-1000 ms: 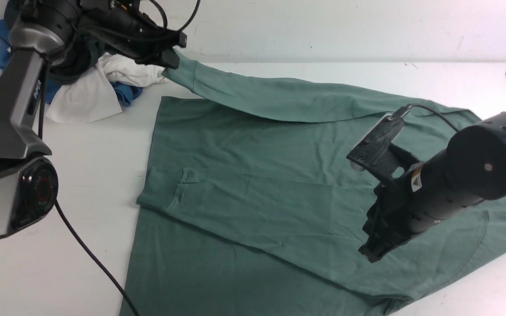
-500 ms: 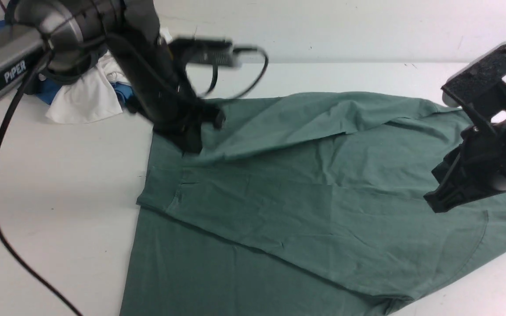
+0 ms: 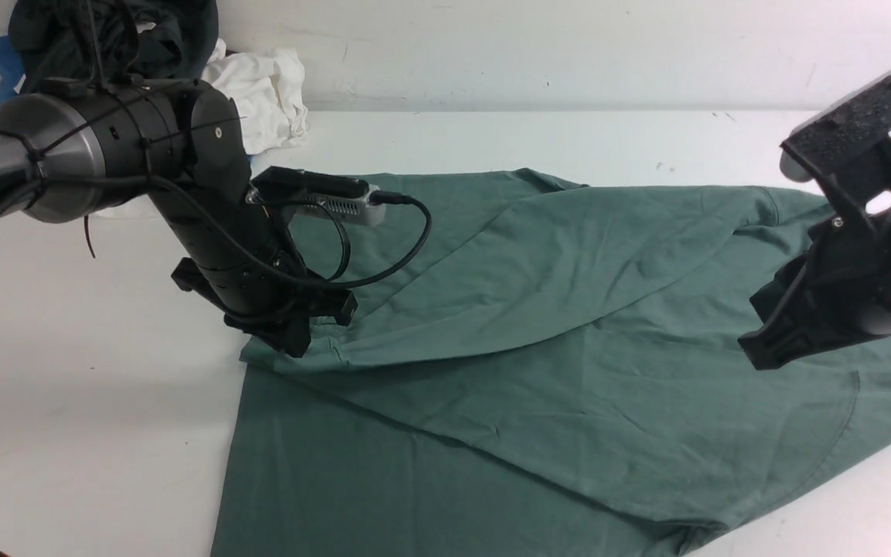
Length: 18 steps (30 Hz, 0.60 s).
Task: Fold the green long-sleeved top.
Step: Use the left arm to drag and drop the cuff onto the cuff closest to the left arm, then use both arms simultaneously to clamp the lower edge of the clothing fabric
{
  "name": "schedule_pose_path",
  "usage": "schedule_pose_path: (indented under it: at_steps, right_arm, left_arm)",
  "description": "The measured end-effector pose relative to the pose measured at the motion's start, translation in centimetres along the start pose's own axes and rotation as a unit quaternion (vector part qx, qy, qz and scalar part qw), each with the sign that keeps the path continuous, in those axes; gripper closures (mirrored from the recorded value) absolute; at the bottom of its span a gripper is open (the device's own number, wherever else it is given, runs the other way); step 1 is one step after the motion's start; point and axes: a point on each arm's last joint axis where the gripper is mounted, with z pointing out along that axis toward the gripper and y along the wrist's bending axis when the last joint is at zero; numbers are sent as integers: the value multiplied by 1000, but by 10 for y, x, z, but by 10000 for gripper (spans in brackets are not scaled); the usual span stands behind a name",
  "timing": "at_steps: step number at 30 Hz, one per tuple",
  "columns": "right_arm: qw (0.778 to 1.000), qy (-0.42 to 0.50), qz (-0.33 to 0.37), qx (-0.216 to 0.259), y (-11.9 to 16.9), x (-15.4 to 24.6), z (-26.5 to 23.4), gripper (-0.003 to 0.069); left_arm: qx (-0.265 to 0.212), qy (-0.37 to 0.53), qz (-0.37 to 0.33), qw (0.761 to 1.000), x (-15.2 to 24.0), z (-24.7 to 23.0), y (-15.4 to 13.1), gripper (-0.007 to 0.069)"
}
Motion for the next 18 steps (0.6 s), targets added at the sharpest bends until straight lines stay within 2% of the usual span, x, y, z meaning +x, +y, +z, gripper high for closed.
schedule_pose_path:
  at_steps: [3, 5, 6, 8, 9, 12, 15, 18]
  right_arm:
    - [1000, 3, -1, -1, 0, 1, 0, 669]
    - [1000, 5, -1, -1, 0, 1, 0, 669]
    - [1000, 5, -1, -1, 0, 1, 0, 669]
    - [1000, 9, -2, -2, 0, 2, 0, 669]
    - [1000, 11, -3, -2, 0, 2, 0, 669]
    - [1000, 17, -8, -3, 1, 3, 0, 669]
    - [1000, 18, -14, -6, 1, 3, 0, 669]
    - [1000, 18, -12, -12, 2, 3, 0, 669]
  left_arm:
    - [-25, 37, 22, 999, 7, -1, 5, 516]
    - [-35, 52, 22, 998, 10, -3, 6, 426]
    - [-36, 53, 22, 998, 10, -4, 6, 417]
    - [-39, 60, 21, 997, 16, -16, -1, 312]
    - [-39, 60, 27, 997, 20, -19, -6, 291]
    - [-38, 64, 53, 996, 31, -25, -24, 264]
    - [-54, 104, 153, 981, 69, -16, -66, 252]
    - [-76, 163, 257, 950, 106, 7, -86, 251]
